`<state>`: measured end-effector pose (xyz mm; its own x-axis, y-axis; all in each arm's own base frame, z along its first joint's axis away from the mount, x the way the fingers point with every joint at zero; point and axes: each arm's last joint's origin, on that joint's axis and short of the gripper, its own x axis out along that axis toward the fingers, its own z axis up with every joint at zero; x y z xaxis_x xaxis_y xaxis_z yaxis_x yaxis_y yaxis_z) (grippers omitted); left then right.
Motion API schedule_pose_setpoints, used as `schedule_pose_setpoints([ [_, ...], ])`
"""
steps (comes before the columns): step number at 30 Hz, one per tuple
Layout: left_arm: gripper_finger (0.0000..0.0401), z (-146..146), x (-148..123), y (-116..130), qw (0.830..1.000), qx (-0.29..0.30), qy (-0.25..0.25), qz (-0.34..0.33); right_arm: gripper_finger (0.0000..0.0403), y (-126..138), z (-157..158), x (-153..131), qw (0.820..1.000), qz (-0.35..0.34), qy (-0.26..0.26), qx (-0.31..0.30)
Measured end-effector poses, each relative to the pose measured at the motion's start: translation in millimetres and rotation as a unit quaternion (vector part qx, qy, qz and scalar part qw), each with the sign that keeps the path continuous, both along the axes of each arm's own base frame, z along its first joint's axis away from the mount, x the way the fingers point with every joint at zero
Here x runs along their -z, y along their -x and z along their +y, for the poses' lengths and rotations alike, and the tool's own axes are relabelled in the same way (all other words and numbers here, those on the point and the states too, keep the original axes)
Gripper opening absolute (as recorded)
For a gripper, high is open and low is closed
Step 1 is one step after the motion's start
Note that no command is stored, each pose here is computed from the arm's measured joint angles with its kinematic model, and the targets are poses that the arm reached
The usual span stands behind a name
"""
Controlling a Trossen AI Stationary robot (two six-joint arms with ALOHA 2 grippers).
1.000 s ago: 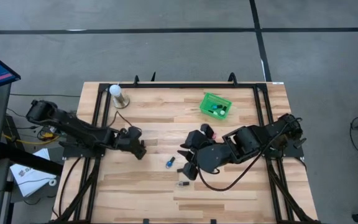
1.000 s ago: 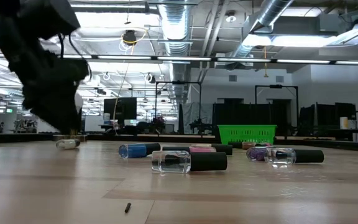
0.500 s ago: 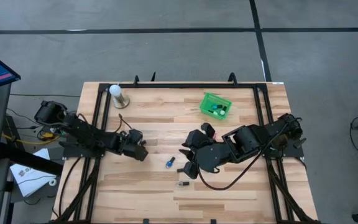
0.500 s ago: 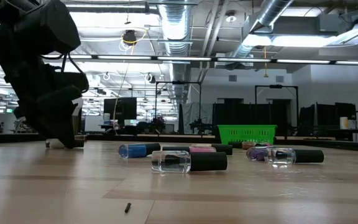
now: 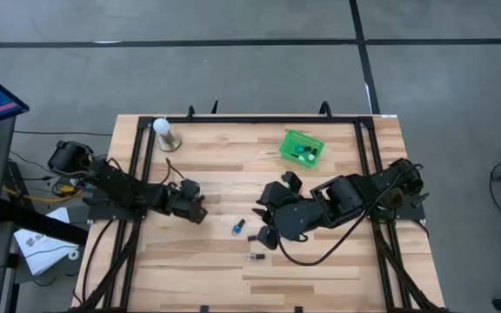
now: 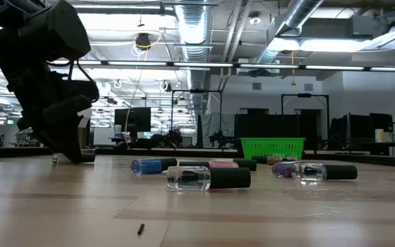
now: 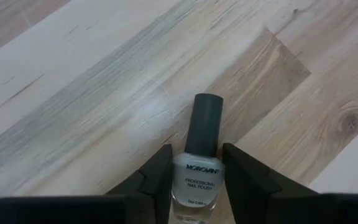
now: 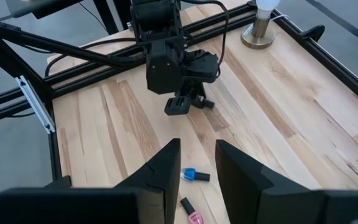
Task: Pick & Place Nail Polish
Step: Put the white nail polish into the green bin
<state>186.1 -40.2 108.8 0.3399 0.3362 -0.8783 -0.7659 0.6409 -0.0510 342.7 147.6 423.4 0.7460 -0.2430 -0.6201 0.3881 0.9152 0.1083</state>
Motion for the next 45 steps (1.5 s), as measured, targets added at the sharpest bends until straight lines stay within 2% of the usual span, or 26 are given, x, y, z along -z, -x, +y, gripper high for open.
schedule_pose_setpoints([
  [3,0.0107,0.3,-7.9,1.4,1.000,0.003,0.018,-0.024,0.0093,0.6,-0.1,0.5,1.000,0.003,0.001,0.001],
  [6,0.0107,-1.2,-20.2,4.0,0.997,0.025,0.058,-0.048,0.0093,-0.6,-3.3,0.7,1.000,0.004,0.001,0.006],
  [11,0.0107,0.0,-45.9,6.6,0.989,0.034,0.057,-0.132,0.0093,-4.5,-12.5,0.5,1.000,0.003,0.001,0.020],
  [15,0.0107,0.2,-69.1,7.3,0.972,0.047,0.067,-0.221,0.0093,-7.8,-19.8,0.0,1.000,-0.001,-0.001,0.032],
  [18,0.0107,0.6,-90.4,7.1,0.948,0.071,0.060,-0.304,0.0093,-14.8,-24.8,0.4,0.999,-0.020,0.003,0.036],
  [23,0.0107,2.1,-125.5,11.3,0.897,0.114,0.029,-0.426,0.0110,-26.9,-34.5,-3.6,0.998,-0.053,0.020,0.022],
  [32,0.0107,4.6,-169.1,20.9,0.805,0.160,-0.043,-0.570,0.0218,-45.7,-55.2,-24.9,0.987,-0.154,0.050,0.013],
  [36,0.0107,5.1,-181.6,22.7,0.769,0.164,-0.073,-0.614,0.0242,-61.1,-62.7,-26.4,0.980,-0.194,0.049,-0.001],
  [40,0.0107,5.2,-187.5,23.2,0.751,0.170,-0.099,-0.631,0.0241,-81.9,-63.7,-15.8,0.975,-0.215,0.038,-0.037],
  [43,0.0107,4.3,-190.9,23.9,0.735,0.186,-0.097,-0.645,0.0238,-88.4,-64.7,-9.5,0.975,-0.213,0.031,-0.053],
  [45,0.0107,3.8,-190.1,23.2,0.736,0.190,-0.095,-0.643,0.0238,-99.3,-67.6,-3.8,0.972,-0.227,0.029,-0.049],
])
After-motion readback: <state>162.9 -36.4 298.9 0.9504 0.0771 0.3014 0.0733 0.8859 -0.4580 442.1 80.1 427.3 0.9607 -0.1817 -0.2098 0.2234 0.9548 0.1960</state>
